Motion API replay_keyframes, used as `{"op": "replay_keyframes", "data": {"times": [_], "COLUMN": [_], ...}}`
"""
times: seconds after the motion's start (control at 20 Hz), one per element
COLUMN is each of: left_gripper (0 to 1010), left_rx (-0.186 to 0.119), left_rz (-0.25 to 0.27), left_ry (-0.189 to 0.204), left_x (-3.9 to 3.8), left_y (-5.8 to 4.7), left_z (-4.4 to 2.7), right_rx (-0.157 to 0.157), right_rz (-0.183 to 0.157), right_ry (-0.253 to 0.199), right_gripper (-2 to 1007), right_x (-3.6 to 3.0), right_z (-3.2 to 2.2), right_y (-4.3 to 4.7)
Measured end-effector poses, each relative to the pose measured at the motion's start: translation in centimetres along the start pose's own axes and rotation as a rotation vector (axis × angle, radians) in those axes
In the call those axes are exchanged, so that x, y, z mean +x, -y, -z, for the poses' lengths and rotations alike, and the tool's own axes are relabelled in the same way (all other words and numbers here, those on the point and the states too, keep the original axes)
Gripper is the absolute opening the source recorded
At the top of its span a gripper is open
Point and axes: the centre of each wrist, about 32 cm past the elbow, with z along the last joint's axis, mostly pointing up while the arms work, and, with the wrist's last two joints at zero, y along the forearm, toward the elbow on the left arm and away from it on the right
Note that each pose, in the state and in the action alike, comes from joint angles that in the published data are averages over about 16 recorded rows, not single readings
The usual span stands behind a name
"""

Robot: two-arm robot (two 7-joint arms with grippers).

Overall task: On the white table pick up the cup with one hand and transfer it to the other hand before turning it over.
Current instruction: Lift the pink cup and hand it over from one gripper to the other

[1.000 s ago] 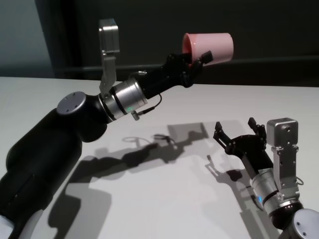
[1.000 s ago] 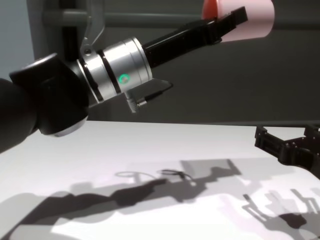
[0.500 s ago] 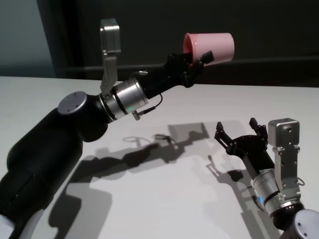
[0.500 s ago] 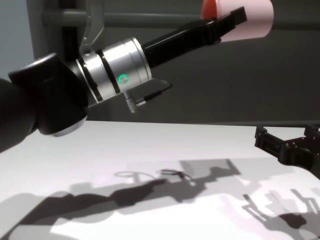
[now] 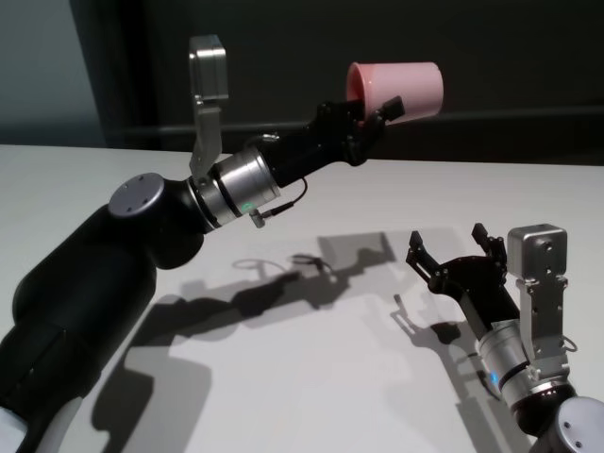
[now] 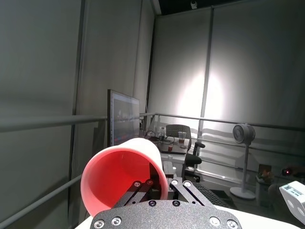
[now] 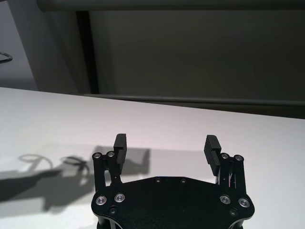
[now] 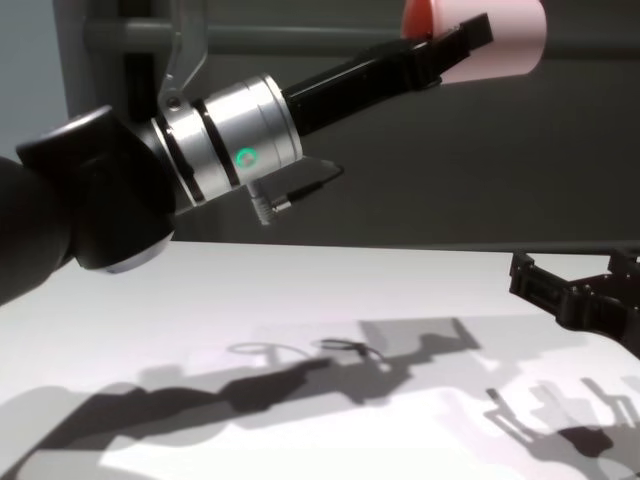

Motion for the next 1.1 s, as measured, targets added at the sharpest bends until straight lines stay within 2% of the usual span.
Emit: {"op": "replay_keyframes", "data": {"times": [0.25, 0.55, 0.85, 1.1], "left_gripper": [52, 52, 52, 52], "left_rx": [0.0, 0.0, 0.001, 0.001], "left_rz": [-0.001, -0.001, -0.001, -0.001], "left_ry": [0.001, 0.001, 0.002, 0.002], "left_x": [0.0, 0.0, 0.0, -0.01], "left_y": [0.0, 0.0, 0.0, 0.0], "left_z": [0.0, 0.0, 0.0, 0.0], "right_rx": [0.007, 0.036, 0.087, 0.137], "right_rz": [-0.007, -0.03, -0.065, -0.096], "right_ry": [-0.001, -0.02, -0.115, -0.236], "right_gripper": [1000, 1000, 1000, 1000], "right_x": [-0.01, 0.12, 0.72, 1.45], "right_z": [0.02, 0.08, 0.08, 0.0], "right_y": [0.02, 0.15, 0.43, 0.62]}}
